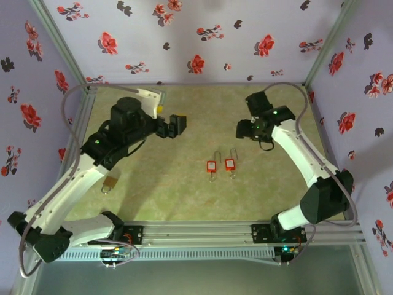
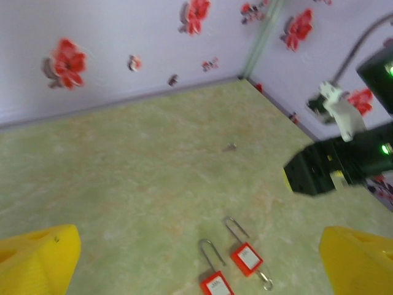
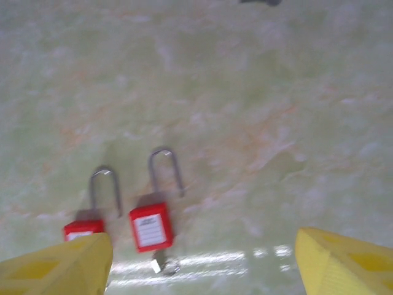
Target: Unlock with the key
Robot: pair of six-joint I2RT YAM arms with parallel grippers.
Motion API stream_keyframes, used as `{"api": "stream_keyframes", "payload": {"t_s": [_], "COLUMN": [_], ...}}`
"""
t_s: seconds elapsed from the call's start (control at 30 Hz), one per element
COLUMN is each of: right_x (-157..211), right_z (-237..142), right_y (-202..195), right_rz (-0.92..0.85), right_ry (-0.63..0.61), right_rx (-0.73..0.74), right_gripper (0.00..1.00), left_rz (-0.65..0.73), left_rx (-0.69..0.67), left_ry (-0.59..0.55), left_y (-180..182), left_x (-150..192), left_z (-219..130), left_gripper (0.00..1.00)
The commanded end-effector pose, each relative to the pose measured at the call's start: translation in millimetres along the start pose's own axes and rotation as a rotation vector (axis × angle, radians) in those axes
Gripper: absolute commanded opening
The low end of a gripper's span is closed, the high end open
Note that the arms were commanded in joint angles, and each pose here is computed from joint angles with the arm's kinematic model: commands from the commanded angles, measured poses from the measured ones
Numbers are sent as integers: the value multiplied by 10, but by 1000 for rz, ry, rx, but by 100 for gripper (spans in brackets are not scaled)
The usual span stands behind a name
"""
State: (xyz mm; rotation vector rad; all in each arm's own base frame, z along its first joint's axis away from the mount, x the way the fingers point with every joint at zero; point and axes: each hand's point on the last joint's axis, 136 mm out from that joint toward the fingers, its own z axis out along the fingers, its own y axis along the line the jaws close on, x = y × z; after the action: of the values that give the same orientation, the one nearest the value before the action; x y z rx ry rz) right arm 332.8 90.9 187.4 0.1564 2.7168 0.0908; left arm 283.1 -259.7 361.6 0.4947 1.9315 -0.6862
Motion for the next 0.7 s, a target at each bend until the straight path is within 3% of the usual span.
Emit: {"api": "stream_keyframes", "payload": {"t_s": [0.0,0.27,0.67], "right_x": [-245,-782,-1119], "right_z": [254,1100,1827], "right_y": [-229,-638,-678], "right_rz": [-146,-137,-118], "right_ry": [-17,45,92], "right_rx": [14,-31,-66], "right_gripper": [75,53,51], "left_rz": [-26,-123,-132], "left_rx": [74,172,155], "left_ry": [40,123,194], "left_y": [-255,-631,-629], "left_x": [59,391,566], "left_z": [232,761,1067], "left_gripper": [100,98,98]}}
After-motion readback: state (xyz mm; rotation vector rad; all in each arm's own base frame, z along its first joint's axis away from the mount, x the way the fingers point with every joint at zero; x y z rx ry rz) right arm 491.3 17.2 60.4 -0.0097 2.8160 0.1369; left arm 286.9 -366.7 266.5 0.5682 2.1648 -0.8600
